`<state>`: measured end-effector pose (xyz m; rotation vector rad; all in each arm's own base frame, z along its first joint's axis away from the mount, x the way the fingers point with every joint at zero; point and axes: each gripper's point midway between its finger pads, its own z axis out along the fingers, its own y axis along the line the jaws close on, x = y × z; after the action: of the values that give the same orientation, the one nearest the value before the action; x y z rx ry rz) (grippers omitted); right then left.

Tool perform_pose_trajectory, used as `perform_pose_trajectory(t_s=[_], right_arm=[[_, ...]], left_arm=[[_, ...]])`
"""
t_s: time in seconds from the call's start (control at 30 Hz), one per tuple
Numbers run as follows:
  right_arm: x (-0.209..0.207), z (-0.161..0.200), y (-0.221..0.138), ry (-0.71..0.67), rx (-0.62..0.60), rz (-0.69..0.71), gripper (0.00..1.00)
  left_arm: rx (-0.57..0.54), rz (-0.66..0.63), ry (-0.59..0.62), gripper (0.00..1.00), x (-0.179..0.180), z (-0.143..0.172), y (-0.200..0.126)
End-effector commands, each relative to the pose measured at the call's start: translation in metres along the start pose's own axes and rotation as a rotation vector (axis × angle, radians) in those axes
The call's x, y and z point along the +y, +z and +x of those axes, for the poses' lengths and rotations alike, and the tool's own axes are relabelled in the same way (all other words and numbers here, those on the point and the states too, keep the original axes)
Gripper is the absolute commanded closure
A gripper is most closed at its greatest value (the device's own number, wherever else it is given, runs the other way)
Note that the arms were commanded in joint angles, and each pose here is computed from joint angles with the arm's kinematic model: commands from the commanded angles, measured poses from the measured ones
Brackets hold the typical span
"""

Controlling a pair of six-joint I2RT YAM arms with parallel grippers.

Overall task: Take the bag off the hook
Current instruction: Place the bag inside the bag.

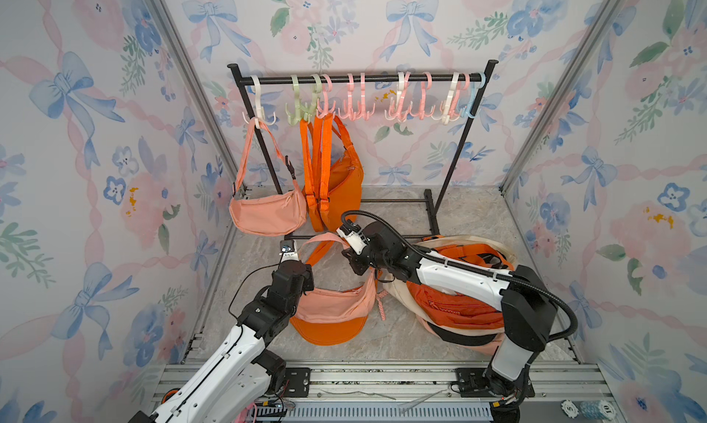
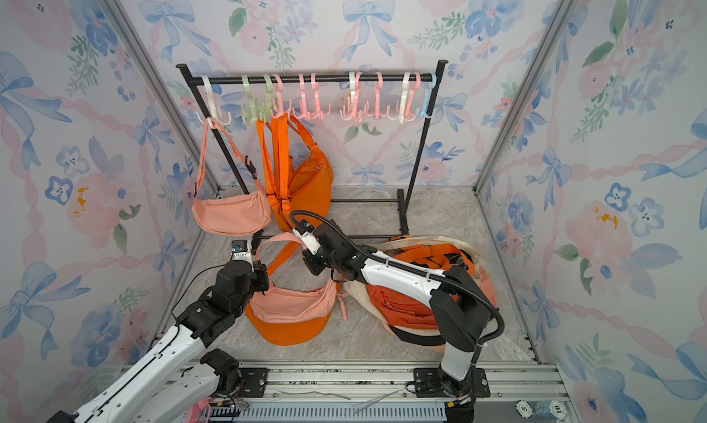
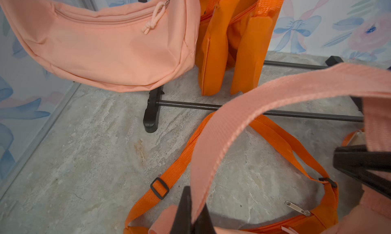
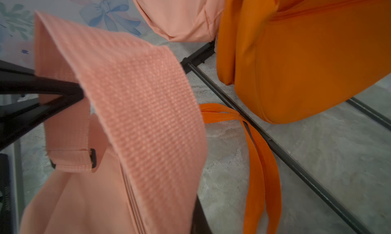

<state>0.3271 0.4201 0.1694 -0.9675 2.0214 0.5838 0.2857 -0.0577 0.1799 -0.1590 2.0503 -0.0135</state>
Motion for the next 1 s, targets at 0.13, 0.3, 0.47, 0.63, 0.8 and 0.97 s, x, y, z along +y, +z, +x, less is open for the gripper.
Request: perform_pose_trajectory(t_s=[0.13,0.3,0.47,0.63,0.8,0.97], right_arm=[[-0.059,0.016,0.036,0.104,0.063,0.079,0.70],[-0.093,0.020,0.029,0.170,0.046,0.119,0.45],[-0.115,0.005,0.006,0.192,-0.013,0.148,0.29],[-0.123,-0.028,-0.017,0.190,-0.112,0.131,0.22],[-0.129,-0.070,-0.037,0.128,-0.191,0.122,0.18],[-0.139,-0.104,-0.055,0.079,-0.257,0.121,0.17]], left_arm=[[-0.035,-0.033,-0.126,0.55,-0.010,-0.022,0.052],[-0.023,0.027,-0.107,0.35,-0.031,-0.032,0.069],[-0.160,0.123,-0.100,0.29,-0.048,-0.085,0.048],[-0.297,0.235,-0.020,0.28,-0.081,-0.167,0.032],[-0.319,0.294,0.058,0.28,-0.114,-0.227,0.041],[-0.350,0.259,0.100,0.28,-0.128,-0.262,0.065]])
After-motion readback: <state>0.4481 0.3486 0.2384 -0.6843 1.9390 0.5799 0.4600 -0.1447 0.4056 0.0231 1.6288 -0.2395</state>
